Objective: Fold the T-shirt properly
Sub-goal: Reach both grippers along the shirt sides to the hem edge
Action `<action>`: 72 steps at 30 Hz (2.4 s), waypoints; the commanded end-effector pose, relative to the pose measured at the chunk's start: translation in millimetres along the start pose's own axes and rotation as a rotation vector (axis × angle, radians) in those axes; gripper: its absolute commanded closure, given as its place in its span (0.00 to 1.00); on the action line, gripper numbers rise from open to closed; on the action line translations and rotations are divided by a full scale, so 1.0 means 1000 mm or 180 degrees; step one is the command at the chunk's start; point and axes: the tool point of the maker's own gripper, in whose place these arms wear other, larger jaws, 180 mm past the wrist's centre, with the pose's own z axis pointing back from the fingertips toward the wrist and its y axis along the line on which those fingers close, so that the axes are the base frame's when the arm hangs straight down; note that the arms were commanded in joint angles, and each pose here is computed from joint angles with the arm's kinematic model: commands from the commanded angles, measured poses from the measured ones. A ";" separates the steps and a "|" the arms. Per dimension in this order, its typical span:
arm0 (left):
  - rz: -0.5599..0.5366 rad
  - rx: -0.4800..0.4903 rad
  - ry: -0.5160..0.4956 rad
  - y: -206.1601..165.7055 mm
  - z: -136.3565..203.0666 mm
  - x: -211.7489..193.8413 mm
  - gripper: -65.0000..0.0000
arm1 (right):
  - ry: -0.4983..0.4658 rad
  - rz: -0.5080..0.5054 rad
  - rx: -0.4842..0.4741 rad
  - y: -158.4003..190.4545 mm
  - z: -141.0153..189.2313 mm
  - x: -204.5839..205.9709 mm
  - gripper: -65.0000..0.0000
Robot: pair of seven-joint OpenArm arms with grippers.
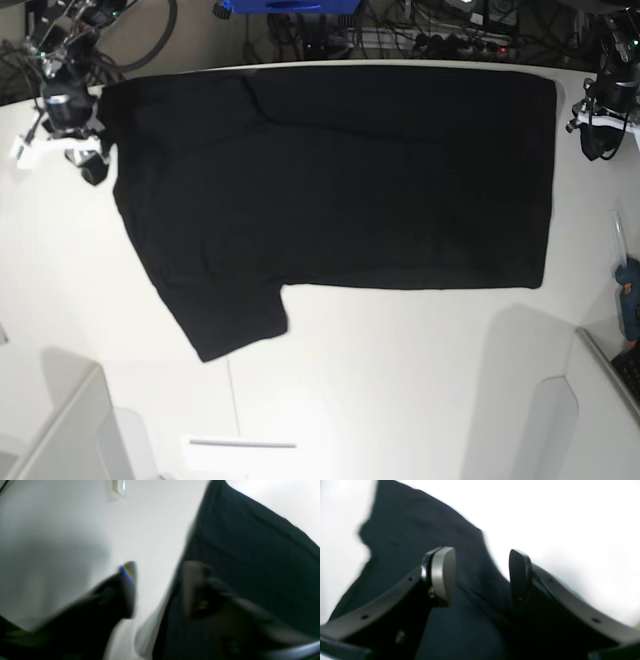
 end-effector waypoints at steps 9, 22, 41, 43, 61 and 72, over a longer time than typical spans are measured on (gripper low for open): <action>-0.0406 -0.0423 -0.0097 -0.048 -0.024 0.027 1.00 | 0.0039 0.0353 0.0593 0.066 -0.041 0.017 0.51; -0.0939 -0.0337 -0.0112 -0.070 -0.044 0.032 1.00 | 0.0335 0.0474 0.0765 0.101 -0.125 0.043 0.51; -0.0918 -0.0339 -0.0177 -0.071 -0.046 0.040 1.00 | 0.0580 0.0999 0.0248 0.123 -0.214 0.068 0.33; -0.0924 -0.0330 -0.0172 -0.071 -0.046 0.040 1.00 | 0.0687 0.1102 0.0369 0.129 -0.220 0.060 0.34; -0.0853 -0.0247 -0.0036 -0.057 -0.053 0.028 1.00 | 0.1044 0.1592 0.0626 0.141 -0.227 0.017 0.50; -0.0806 -0.0280 -0.0127 -0.063 -0.060 0.039 1.00 | 0.1156 0.1888 0.0684 0.150 -0.226 -0.003 0.52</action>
